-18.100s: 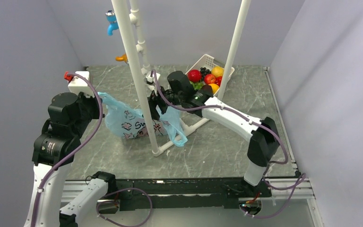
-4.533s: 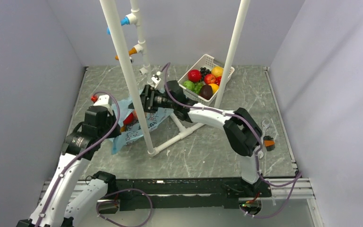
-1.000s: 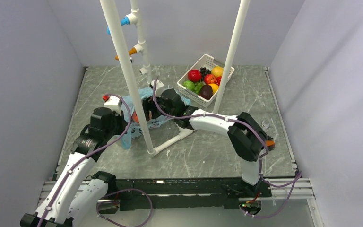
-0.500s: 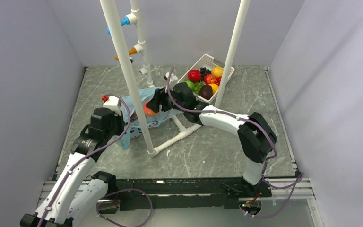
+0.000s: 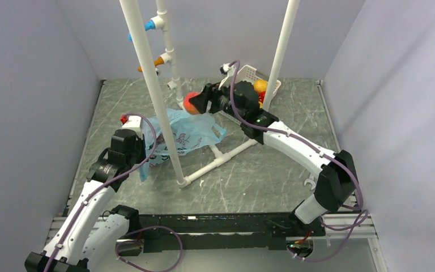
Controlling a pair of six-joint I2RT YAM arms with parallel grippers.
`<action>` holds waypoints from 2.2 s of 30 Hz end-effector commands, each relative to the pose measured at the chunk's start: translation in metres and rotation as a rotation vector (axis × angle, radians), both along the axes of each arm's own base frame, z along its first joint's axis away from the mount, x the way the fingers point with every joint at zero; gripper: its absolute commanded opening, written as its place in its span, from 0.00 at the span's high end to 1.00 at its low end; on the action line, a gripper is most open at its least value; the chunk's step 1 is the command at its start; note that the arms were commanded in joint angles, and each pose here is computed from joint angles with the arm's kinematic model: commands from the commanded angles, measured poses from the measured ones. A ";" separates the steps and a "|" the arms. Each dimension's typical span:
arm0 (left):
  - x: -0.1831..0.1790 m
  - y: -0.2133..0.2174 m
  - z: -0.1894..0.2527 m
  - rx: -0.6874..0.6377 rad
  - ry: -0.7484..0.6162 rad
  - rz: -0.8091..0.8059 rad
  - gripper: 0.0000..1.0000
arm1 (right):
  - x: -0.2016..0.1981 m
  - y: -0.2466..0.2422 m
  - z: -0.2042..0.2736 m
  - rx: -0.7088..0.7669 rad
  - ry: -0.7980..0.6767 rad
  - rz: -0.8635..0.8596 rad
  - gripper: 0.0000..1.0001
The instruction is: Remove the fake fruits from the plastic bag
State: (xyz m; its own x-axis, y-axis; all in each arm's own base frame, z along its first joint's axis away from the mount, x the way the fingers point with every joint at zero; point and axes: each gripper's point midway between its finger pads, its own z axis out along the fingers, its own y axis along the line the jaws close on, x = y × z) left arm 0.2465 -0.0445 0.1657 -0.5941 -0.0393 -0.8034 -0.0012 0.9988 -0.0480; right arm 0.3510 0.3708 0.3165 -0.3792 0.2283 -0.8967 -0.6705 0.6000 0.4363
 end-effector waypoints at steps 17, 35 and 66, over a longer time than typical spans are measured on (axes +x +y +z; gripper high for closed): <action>0.006 -0.015 0.028 -0.075 -0.092 -0.056 1.00 | 0.212 -0.109 -0.045 -0.817 -0.351 -0.763 1.00; 0.005 -0.028 0.030 -0.113 -0.094 -0.119 1.00 | 0.310 -0.175 -0.100 -0.941 -0.321 -0.964 0.98; 0.008 -0.027 0.025 -0.109 -0.077 -0.113 1.00 | 0.304 -0.188 -0.121 -0.822 -0.115 -0.862 0.10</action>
State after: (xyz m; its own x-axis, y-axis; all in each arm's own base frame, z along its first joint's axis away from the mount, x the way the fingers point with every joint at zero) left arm 0.2459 -0.0680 0.1739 -0.5809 -0.0478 -0.8126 0.1072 0.9851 -0.1346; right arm 0.6642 0.1754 0.1389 -0.3475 -0.3631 -0.8645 0.0725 0.9088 -0.4109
